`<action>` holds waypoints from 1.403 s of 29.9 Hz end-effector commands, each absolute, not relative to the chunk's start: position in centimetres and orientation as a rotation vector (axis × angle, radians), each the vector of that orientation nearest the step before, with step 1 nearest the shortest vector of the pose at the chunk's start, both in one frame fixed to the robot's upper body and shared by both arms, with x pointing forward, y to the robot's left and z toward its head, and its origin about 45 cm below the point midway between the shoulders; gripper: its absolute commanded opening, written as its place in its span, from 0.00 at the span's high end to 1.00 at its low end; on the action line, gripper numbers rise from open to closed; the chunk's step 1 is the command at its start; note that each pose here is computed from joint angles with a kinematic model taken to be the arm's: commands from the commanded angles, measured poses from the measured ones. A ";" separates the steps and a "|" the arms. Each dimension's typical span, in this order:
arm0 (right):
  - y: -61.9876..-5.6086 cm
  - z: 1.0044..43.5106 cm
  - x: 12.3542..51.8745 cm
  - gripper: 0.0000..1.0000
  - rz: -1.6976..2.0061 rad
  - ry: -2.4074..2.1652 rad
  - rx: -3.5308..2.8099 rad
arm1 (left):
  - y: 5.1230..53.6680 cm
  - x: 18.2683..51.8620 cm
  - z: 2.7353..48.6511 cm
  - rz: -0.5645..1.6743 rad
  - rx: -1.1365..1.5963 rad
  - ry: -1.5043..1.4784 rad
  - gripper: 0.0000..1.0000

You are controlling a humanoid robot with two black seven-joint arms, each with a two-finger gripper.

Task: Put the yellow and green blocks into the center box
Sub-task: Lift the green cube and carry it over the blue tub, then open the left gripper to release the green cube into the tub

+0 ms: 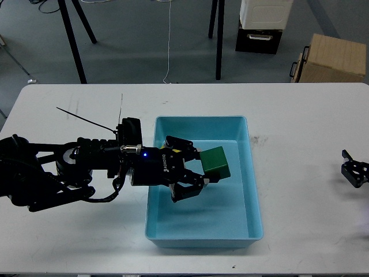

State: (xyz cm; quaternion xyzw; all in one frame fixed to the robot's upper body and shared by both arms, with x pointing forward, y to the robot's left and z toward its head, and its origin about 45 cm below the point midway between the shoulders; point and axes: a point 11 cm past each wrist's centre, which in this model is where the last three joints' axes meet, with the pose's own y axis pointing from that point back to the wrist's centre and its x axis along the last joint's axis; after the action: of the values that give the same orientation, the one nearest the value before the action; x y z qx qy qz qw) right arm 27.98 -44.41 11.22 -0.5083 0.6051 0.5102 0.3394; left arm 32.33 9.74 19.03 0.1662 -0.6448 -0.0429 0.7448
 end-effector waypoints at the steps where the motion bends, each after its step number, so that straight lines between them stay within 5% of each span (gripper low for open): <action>1: -44.4 11.3 28.0 0.00 1.327 1.575 -1.323 | 9.4 32.2 19.0 -0.094 0.357 -1.406 0.00; 15: -44.4 11.4 28.1 0.00 1.325 1.572 -1.325 | 10.1 33.1 18.8 -0.078 0.391 -1.407 0.01; 20: -44.4 11.4 28.1 0.00 1.325 1.571 -1.326 | 10.3 33.4 18.8 -0.072 0.399 -1.415 0.36; 25: -44.4 11.4 28.2 0.00 1.324 1.570 -1.326 | 11.2 34.5 18.5 -0.058 0.439 -1.439 0.57; 31: -44.4 11.4 28.2 0.00 1.324 1.570 -1.327 | 11.3 34.8 18.7 -0.058 0.446 -1.449 0.60; 34: -44.4 11.4 28.2 0.00 1.324 1.570 -1.327 | 11.2 34.8 18.7 -0.047 0.442 -1.440 0.48; 37: -44.4 11.4 28.2 0.00 1.324 1.571 -1.327 | 10.4 34.8 19.1 -0.018 0.415 -1.435 0.05; 42: -44.3 11.5 28.3 0.00 1.323 1.569 -1.328 | 9.5 34.4 19.0 0.020 0.384 -1.394 0.00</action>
State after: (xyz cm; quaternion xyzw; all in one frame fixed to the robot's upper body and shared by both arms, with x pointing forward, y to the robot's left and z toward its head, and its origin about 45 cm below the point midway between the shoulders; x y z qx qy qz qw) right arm 28.19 -44.38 11.41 -0.5101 0.6038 0.5088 0.3410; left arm 34.53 9.88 18.97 0.1805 -0.6451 0.0013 0.7424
